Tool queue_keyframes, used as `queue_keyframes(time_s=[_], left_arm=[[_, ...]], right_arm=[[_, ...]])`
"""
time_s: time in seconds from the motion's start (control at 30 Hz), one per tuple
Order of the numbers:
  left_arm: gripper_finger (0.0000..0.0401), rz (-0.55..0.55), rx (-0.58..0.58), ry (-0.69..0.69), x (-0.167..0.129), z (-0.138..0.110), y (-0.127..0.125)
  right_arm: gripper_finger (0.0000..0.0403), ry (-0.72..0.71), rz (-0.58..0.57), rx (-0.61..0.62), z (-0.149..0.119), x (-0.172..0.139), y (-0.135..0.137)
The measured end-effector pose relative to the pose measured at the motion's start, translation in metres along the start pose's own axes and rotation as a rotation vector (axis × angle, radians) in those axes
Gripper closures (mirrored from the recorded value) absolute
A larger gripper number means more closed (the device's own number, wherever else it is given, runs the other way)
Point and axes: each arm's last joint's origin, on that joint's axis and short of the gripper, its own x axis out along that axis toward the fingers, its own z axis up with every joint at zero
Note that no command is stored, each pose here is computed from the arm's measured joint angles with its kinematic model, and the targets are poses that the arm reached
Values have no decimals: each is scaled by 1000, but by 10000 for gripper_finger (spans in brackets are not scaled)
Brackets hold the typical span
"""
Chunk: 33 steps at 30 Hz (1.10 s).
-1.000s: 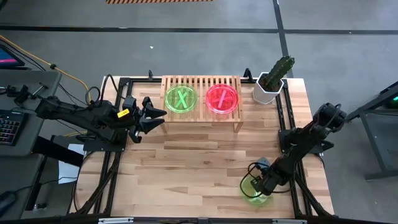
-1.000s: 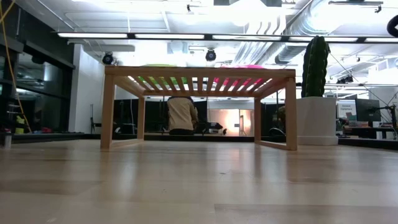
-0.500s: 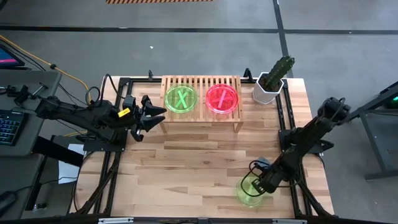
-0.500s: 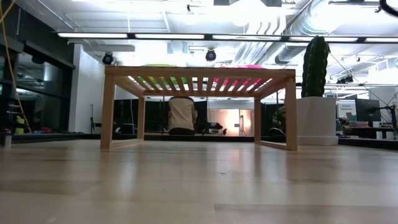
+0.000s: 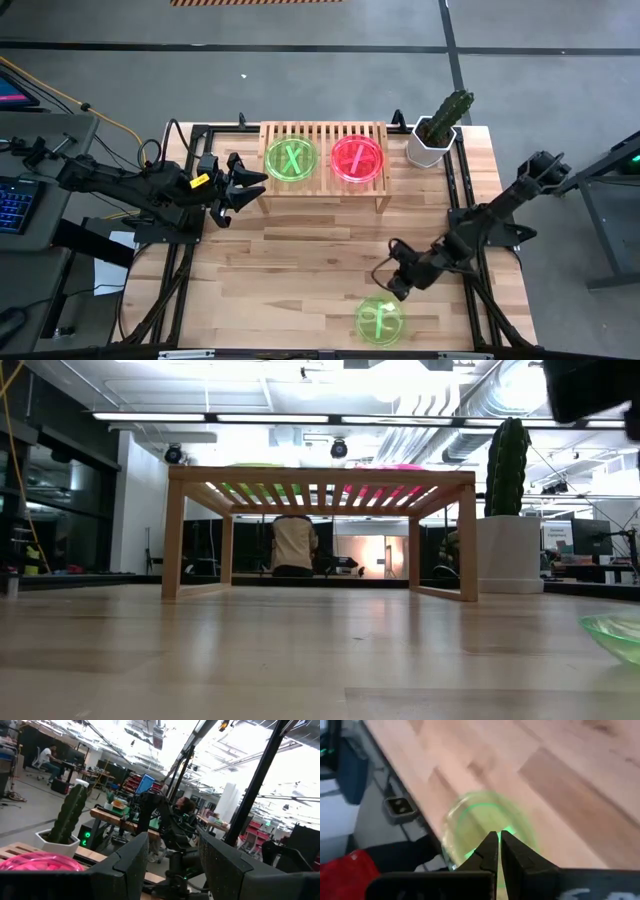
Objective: Place and stack plates onto a shelf
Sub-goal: Stack the green transparent plate on top of the stacked green transparent plates
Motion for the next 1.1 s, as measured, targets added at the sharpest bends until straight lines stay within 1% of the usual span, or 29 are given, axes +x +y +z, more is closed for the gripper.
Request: queue_keyframes(time_s=[0.1,0.17,0.23,0.37,0.47,0.6,0.7,0.83,1.0,1.1], left_arm=[[239,-1,-2,-1,0,0,0],[239,-1,-7,0,0,0,0],[239,-1,-7,0,0,0,0],[239,-2,-7,0,0,0,0],[239,-2,-7,0,0,0,0],[239,-2,-8,0,0,0,0],[239,-2,-9,0,0,0,0],[239,0,-11,-2,0,0,0],[239,10,-12,-4,0,0,0],[239,29,-27,-10,0,0,1]], right_arm=[[399,5,-4,32,2,0,-1],[394,27,-5,44,-4,-1,0],[380,65,-7,42,-14,-1,0],[328,109,-70,47,-40,4,-6],[282,91,-107,57,-59,16,-10],[234,-31,-121,64,-71,38,-16],[215,-118,-120,62,-72,55,-20],[211,-196,-100,35,-74,74,-23],[210,-293,-27,-15,-78,96,-23],[212,-357,-23,-17,-75,108,-26]])
